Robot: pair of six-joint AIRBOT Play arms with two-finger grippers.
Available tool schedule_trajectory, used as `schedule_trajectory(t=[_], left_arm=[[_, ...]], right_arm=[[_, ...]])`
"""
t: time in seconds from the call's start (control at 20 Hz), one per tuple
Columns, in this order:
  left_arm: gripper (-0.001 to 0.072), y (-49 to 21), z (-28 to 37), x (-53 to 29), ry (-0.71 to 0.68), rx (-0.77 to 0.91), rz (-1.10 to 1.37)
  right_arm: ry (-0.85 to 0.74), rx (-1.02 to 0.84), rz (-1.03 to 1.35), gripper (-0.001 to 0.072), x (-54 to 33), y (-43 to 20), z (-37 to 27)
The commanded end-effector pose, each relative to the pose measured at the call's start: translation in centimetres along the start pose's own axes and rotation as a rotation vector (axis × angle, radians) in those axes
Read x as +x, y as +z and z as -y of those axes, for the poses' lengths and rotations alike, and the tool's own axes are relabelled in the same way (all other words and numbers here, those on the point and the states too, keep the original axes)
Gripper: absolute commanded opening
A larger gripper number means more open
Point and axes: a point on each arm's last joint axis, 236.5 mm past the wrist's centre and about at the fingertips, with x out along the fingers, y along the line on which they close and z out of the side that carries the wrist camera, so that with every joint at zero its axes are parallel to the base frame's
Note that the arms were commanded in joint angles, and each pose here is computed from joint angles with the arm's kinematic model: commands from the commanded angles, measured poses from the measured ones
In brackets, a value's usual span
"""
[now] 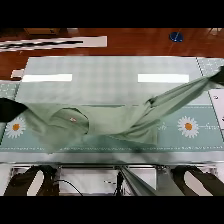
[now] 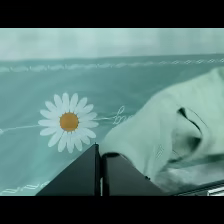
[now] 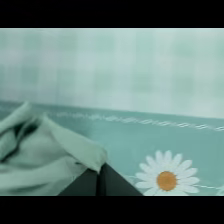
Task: Fold the shirts.
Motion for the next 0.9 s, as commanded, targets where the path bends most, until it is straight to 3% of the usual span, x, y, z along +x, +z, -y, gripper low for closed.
schedule_trajectory(t=[0.0,0.3,0.6,0.85], left_arm=[[0.0021,-2.6,-4.4,9.2,0.004,-0.120,-0.036],[0.0022,-2.3,-11.0,17.9,0.105,-0.240,0.001],[0.0023,-0.2,-14.7,20.9,0.181,-0.279,0.084],[0.0023,0.7,-15.6,21.1,0.206,-0.275,0.125]], right_arm=[[0.038,-0.051,-0.159,0.0021,10.5,-0.7,-0.7],[0.044,-0.056,-0.014,0.0021,19.2,4.6,-1.2],[0.027,-0.012,0.209,0.0021,19.1,9.9,-0.8],[0.032,0.014,0.230,0.0021,19.0,10.4,-0.8]])
